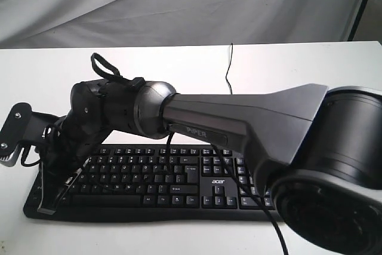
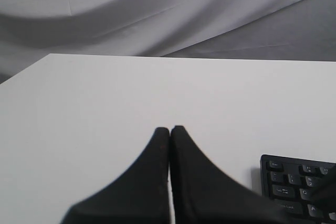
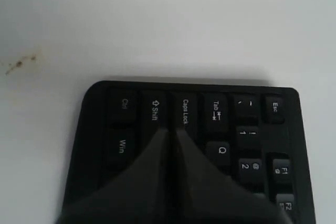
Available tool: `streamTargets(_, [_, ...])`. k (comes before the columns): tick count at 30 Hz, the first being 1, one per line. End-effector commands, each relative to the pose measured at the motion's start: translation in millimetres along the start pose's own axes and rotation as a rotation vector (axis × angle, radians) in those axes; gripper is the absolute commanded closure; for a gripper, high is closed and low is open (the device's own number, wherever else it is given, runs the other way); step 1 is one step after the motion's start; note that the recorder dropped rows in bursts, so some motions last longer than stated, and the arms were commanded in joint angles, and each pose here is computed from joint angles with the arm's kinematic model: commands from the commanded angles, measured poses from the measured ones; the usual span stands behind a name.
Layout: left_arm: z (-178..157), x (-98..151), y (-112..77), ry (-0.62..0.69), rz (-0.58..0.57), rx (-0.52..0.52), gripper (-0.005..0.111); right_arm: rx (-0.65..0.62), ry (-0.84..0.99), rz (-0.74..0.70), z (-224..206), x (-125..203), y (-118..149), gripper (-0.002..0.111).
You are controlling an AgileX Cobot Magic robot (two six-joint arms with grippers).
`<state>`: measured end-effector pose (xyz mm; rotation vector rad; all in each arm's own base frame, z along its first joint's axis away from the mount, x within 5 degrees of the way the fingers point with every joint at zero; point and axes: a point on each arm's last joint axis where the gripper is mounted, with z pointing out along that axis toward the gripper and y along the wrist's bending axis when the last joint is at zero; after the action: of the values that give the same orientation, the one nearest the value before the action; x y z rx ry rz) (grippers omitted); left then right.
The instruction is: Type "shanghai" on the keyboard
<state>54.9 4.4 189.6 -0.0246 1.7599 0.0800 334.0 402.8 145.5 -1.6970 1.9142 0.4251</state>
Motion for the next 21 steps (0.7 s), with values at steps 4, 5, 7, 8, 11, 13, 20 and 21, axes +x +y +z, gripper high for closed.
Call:
streamTargets(4, [0,1,0.0,-0.010,-0.003,-0.002,0.106,0.031,-0.037,-0.004,-3,-5,-4,0.108])
streamTargets(5, [0,1,0.0,-0.010,-0.003,-0.002,0.106,0.031,-0.037,-0.004,-3,-5,-4,0.108])
streamTargets(7, [0,1,0.0,-0.010,-0.003,-0.002,0.106,0.036,-0.040,-0.004,-2,-5,-4,0.108])
streamTargets(8, [0,1,0.0,-0.010,-0.003,-0.002,0.106,0.038,-0.039,-0.002,0,-4,-4,0.108])
streamTargets(11, [0,1,0.0,-0.010,-0.003,-0.002,0.106,0.031,-0.037,0.029,10,4,-6,0.108])
streamTargets(13, [0,1,0.0,-0.010,-0.003,-0.002,0.106,0.032,-0.035,0.032,11,5,-7,0.108])
streamTargets(20, [0,1,0.0,-0.010,-0.003,-0.002,0.106,0.048,-0.045,0.025,11,4,-9,0.108])
streamTargets(21, [0,1,0.0,-0.010,-0.003,-0.002,0.106,0.051,-0.042,0.019,11,4,-9,0.108])
